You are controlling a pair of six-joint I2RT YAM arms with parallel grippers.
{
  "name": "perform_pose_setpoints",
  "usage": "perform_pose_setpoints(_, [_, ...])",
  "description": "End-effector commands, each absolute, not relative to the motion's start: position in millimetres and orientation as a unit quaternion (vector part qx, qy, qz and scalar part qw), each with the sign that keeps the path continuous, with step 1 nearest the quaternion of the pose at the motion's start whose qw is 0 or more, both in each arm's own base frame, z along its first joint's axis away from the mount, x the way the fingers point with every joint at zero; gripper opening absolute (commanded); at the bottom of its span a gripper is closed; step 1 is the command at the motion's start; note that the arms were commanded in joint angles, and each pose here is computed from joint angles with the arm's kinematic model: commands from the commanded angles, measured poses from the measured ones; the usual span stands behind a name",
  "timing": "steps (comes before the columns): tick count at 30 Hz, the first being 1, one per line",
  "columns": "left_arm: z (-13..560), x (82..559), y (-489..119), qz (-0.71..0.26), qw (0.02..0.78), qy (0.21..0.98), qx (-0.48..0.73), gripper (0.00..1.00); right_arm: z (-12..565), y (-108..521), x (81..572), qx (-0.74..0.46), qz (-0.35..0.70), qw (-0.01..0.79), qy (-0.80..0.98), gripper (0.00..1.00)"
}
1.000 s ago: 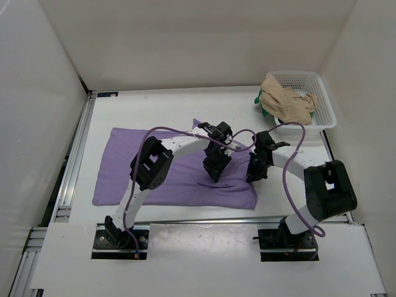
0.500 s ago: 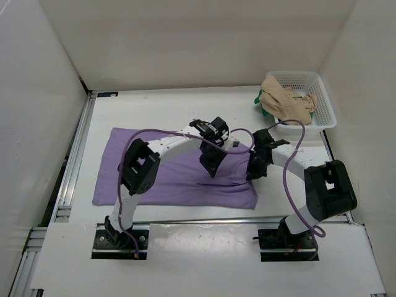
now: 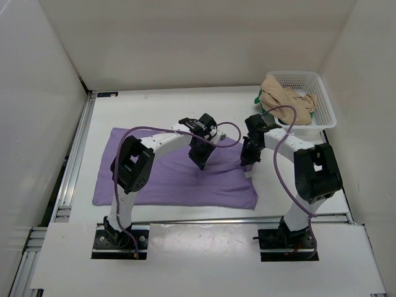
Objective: Fold and stack the t-shirts
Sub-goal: Fold the flattened tshirt in 1/3 of the way
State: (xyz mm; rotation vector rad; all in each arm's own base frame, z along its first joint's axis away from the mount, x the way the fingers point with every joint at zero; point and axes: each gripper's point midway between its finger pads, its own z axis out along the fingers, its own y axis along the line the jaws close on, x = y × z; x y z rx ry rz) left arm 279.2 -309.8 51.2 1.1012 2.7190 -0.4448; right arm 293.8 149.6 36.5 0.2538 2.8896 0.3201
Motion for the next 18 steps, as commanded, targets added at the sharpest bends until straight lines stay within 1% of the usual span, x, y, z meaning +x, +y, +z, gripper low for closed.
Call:
perform_pose_setpoints(1, [52, 296, -305, -0.125, 0.115, 0.915, 0.365, 0.10, 42, 152, 304, 0.084, 0.103, 0.108, 0.985, 0.00])
perform_pose_setpoints(9, [43, 312, -294, -0.089, 0.136, 0.920, 0.356, 0.10, 36, 146, 313, 0.110, 0.090, 0.104, 0.984, 0.00])
perform_pose_setpoints(10, [39, 311, -294, -0.088, 0.132, 0.921, 0.356, 0.10, 40, 147, 317, 0.109, 0.093, 0.110, 0.983, 0.02])
perform_pose_setpoints(11, [39, 313, -292, -0.082, 0.134, 0.921, 0.355, 0.10, 38, 148, 316, 0.109, 0.095, 0.104, 0.984, 0.12])
perform_pose_setpoints(12, [39, 313, -292, -0.082, 0.134, 0.921, 0.355, 0.10, 41, 152, 319, 0.108, 0.104, 0.107, 0.983, 0.18])
perform_pose_setpoints(13, [39, 313, -292, -0.082, 0.134, 0.921, 0.355, 0.10, 45, 153, 322, 0.107, 0.107, 0.112, 0.982, 0.22])
perform_pose_setpoints(14, [39, 314, -291, -0.078, 0.136, 0.922, 0.355, 0.10, 45, 153, 322, 0.107, 0.107, 0.112, 0.982, 0.23])
perform_pose_setpoints(17, [39, 321, -286, -0.057, 0.148, 0.923, 0.351, 0.10, 54, 154, 331, 0.107, 0.108, 0.129, 0.980, 0.23])
perform_pose_setpoints(18, [44, 323, -285, -0.054, 0.155, 0.922, 0.350, 0.10, 54, 152, 331, 0.108, 0.103, 0.132, 0.980, 0.25])
